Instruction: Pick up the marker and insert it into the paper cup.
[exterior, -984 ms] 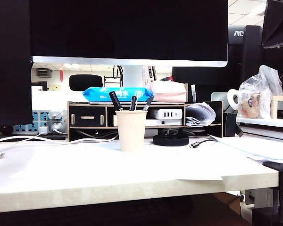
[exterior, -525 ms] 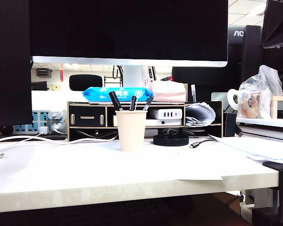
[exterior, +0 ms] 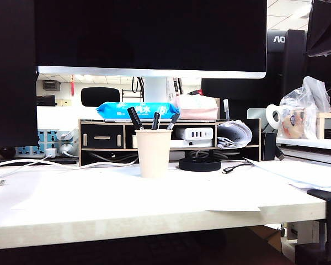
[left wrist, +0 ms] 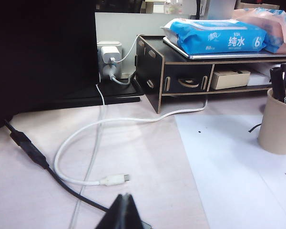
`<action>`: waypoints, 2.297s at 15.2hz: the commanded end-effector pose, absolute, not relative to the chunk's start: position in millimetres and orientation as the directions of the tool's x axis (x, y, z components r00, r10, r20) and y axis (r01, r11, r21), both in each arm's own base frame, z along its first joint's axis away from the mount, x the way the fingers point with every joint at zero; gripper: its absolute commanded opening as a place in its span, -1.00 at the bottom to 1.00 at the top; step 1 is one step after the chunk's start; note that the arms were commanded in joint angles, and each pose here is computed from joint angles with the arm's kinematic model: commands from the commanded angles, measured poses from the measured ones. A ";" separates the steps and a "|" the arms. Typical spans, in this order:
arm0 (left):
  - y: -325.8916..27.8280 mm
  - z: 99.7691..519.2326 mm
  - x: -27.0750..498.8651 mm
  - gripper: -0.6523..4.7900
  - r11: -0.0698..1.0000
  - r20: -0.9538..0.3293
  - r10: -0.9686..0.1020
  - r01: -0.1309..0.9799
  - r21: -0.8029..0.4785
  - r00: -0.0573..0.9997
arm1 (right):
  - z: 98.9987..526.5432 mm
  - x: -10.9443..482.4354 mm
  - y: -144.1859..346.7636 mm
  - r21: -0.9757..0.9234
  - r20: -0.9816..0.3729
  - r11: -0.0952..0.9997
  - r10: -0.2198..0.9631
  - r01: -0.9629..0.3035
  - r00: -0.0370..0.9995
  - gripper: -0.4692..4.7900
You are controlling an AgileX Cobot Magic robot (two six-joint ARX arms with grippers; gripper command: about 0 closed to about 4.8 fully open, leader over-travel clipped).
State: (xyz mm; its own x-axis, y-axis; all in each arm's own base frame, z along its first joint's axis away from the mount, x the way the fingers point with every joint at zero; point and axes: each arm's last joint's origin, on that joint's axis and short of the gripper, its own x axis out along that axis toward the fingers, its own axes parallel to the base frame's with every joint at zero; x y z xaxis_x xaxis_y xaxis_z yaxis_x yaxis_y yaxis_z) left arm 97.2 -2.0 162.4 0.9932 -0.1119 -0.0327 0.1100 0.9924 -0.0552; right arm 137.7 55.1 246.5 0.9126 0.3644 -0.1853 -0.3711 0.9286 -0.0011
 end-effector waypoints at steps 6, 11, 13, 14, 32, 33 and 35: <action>-2.0 163.7 97.1 -0.78 0.993 -0.022 -0.115 0.114 -0.043 0.993 | 249.7 137.7 55.0 -0.004 -0.162 0.930 0.363 -0.368 0.918 -0.82; -2.0 163.7 97.1 -0.78 0.993 -0.022 -0.115 0.114 -0.043 0.993 | 249.7 137.7 55.0 -0.004 -0.162 0.930 0.363 -0.368 0.918 -0.82; -2.0 163.7 97.1 -0.78 0.993 -0.022 -0.115 0.114 -0.043 0.993 | 251.2 128.9 51.7 0.013 -0.162 0.929 0.368 -0.371 0.916 -0.82; -1.9 163.7 97.1 -0.78 0.993 -0.022 -0.115 0.114 -0.043 0.993 | 251.7 121.5 48.6 0.003 -0.160 0.929 0.366 -0.370 0.917 -0.82; -2.0 163.7 97.1 -0.78 0.993 -0.022 -0.115 0.114 -0.043 0.993 | 158.6 96.8 2.7 0.169 -0.069 0.979 -0.099 0.110 0.993 -0.82; -2.0 163.7 97.1 -0.78 0.993 -0.022 -0.115 0.114 -0.043 0.993 | 158.6 96.9 2.7 0.169 -0.069 0.979 -0.099 0.110 0.993 -0.82; -2.0 163.7 97.1 -0.78 0.993 -0.022 -0.115 0.114 -0.043 0.993 | 159.2 96.9 3.7 0.172 -0.063 0.982 -0.068 0.078 0.996 -0.82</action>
